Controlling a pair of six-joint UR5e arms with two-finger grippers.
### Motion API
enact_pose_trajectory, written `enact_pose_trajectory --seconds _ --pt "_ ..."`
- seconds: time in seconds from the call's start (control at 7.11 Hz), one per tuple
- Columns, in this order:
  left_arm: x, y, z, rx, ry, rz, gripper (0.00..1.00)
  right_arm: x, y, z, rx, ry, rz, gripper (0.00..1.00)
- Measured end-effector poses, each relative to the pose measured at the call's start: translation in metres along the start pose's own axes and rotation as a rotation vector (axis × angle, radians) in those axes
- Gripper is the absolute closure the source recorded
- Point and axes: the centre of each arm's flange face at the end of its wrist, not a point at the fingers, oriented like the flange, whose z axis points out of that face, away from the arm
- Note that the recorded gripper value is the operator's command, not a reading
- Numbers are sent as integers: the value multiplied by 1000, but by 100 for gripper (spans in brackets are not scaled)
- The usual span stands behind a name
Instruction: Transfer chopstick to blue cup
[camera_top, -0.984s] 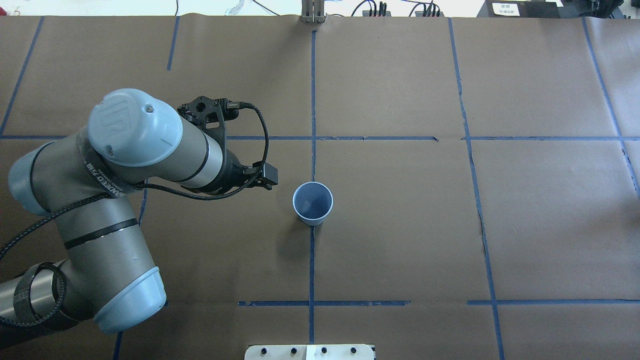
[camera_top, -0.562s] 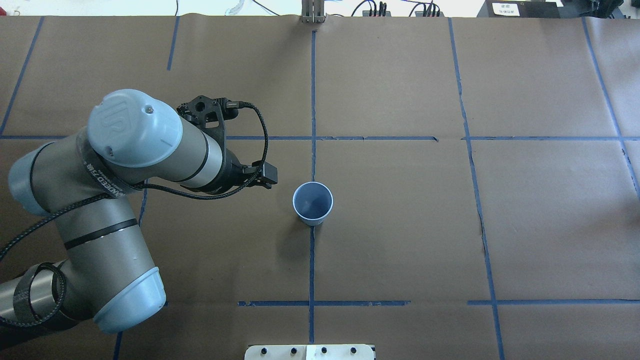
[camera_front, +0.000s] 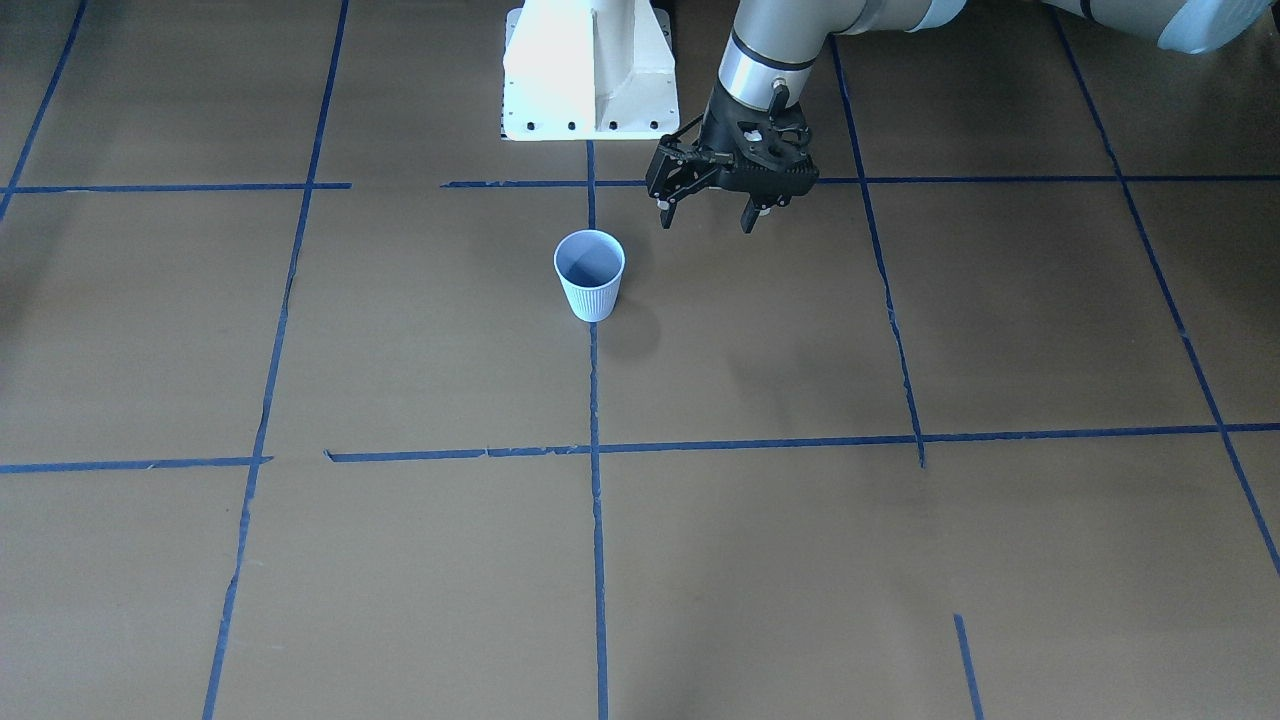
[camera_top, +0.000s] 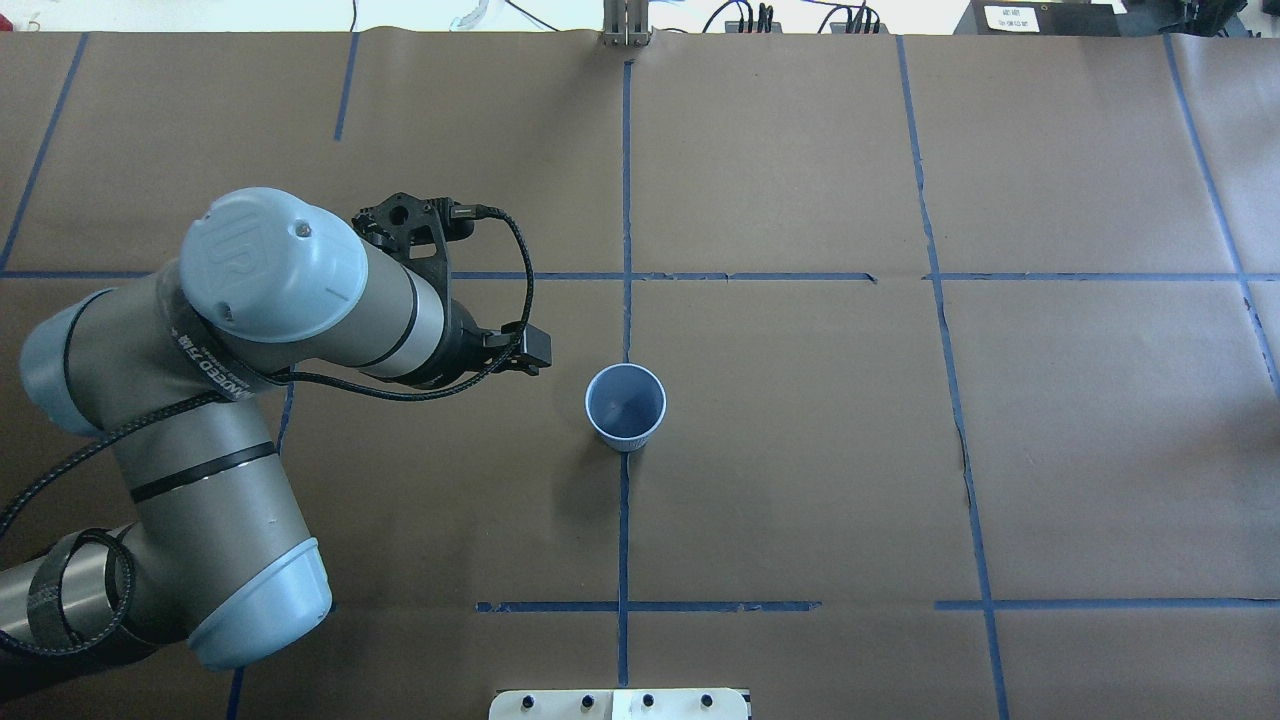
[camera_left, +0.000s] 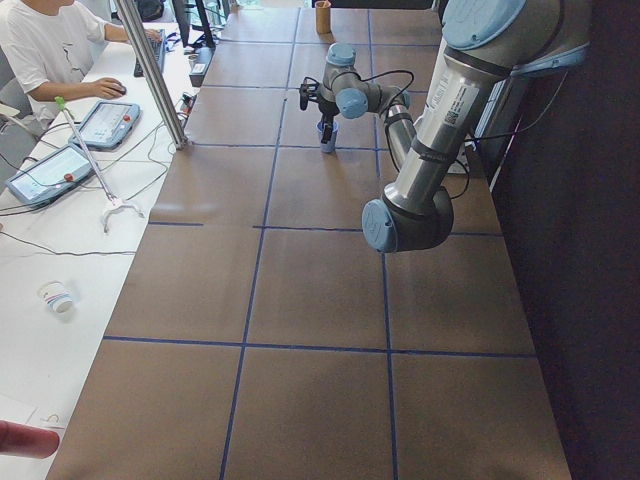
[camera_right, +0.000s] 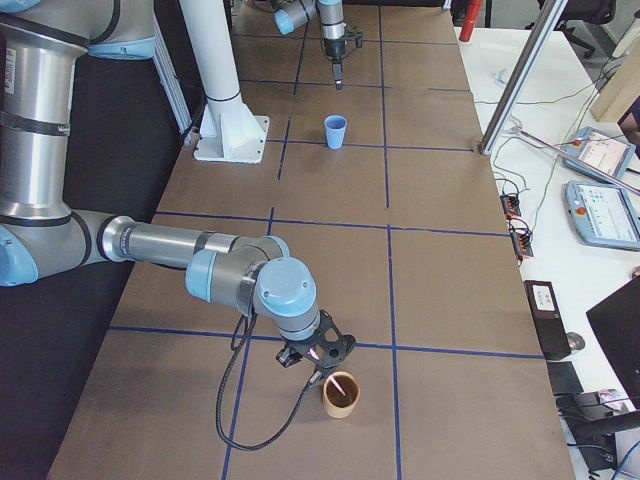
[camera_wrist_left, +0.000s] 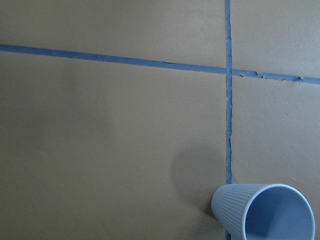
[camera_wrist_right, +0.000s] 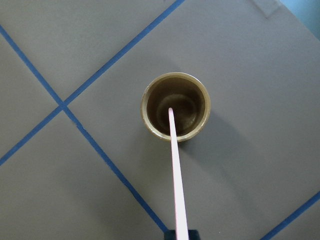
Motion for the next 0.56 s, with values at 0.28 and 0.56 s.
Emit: enact_pose_trajectory --seconds 0.28,0.56 --pt "0 0 0 2 0 -2 0 -12 24 -40 8 -10 7 100" --pt "2 2 -1 3 7 -15 0 -33 60 -86 53 -34 -8 100"
